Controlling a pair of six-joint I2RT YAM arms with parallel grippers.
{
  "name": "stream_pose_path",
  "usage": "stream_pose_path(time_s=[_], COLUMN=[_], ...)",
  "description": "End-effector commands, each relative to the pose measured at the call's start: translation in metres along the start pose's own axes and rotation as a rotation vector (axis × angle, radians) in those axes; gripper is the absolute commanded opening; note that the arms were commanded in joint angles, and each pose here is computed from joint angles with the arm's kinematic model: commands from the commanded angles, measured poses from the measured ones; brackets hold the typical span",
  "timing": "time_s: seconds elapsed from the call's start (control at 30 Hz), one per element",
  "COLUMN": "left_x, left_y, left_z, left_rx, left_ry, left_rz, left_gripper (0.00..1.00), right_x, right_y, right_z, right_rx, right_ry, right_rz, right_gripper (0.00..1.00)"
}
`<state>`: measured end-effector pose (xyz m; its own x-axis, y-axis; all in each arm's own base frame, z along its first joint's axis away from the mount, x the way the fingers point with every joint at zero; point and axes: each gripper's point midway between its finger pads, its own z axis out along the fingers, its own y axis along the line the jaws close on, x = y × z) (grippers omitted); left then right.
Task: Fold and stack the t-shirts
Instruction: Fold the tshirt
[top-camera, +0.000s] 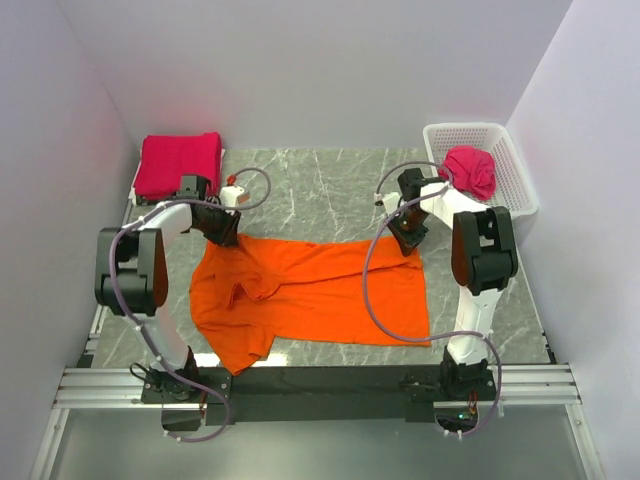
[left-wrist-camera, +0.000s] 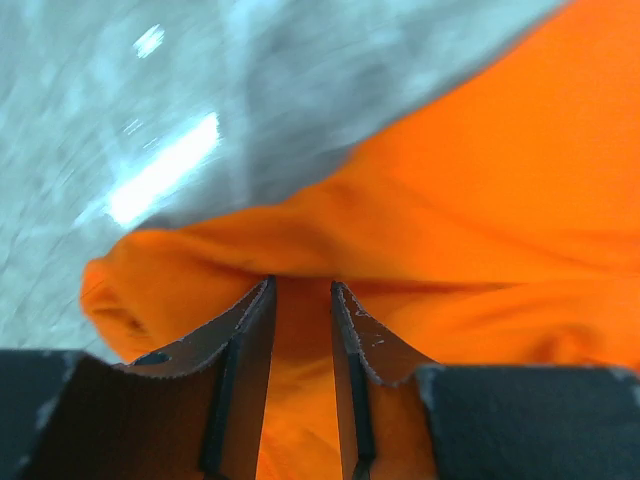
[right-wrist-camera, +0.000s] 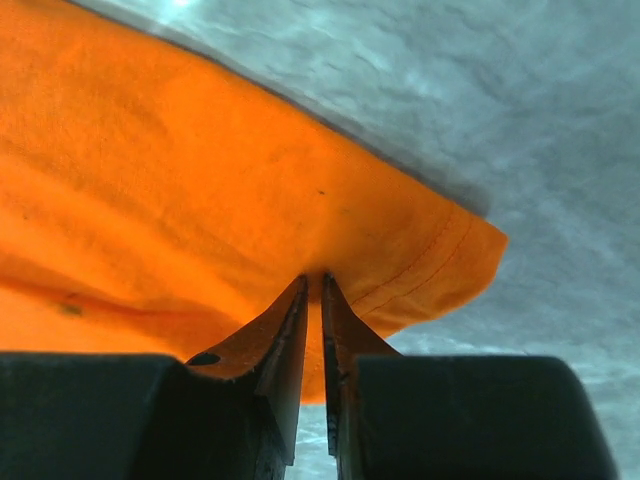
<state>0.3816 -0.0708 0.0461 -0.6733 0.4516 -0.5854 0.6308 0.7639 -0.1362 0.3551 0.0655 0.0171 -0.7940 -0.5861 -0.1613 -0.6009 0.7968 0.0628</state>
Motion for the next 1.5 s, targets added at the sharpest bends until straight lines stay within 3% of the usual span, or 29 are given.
stream_pose_path(time_s=[0.0, 0.13, 0.3, 0.53, 0.83, 1.17, 1.47], left_x=[0.000, 0.004, -0.012, -0.025, -0.021, -0.006, -0.002], left_y=[0.049, 0.077, 0.083, 0.090, 0.083, 0.090, 0.081], left_z=[-0.006, -0.009, -0.020, -0.054, -0.042, -0.020, -0.016], left_rx=[-0.162, -0.242, -0.198, -0.171, -0.085, -0.075, -0.049], left_ry=[-0.007, -0.026, -0.089, -0.180, -0.159, -0.102, -0.103], left_rz=[-0.099, -0.153, -0.197, -0.232, -0.313, -0.385, -0.389], left_gripper=[0.34, 0.33, 0.36, 0.41, 0.43, 0.45, 0.40], right_x=[0.005, 0.001, -0.014, -0.034, -0.036, -0.037, -0.031], right_y=[-0.016, -0.030, -0.033, -0.015, -0.035, -0.041, -0.045], right_z=[0.003, 0.006, -0.004, -0.050, -0.041, -0.017, -0.003], right_rx=[0.103, 0.152, 0.157, 0.102, 0.162, 0.166, 0.170], right_ry=[0.033, 0.038, 0.010, -0.173, -0.146, -0.113, -0.064], right_rz=[0.029, 0.065, 0.068, 0.044, 0.101, 0.110, 0.108], right_gripper=[0.18, 0.18, 0.18, 0.38, 0.33, 0.35, 0.34])
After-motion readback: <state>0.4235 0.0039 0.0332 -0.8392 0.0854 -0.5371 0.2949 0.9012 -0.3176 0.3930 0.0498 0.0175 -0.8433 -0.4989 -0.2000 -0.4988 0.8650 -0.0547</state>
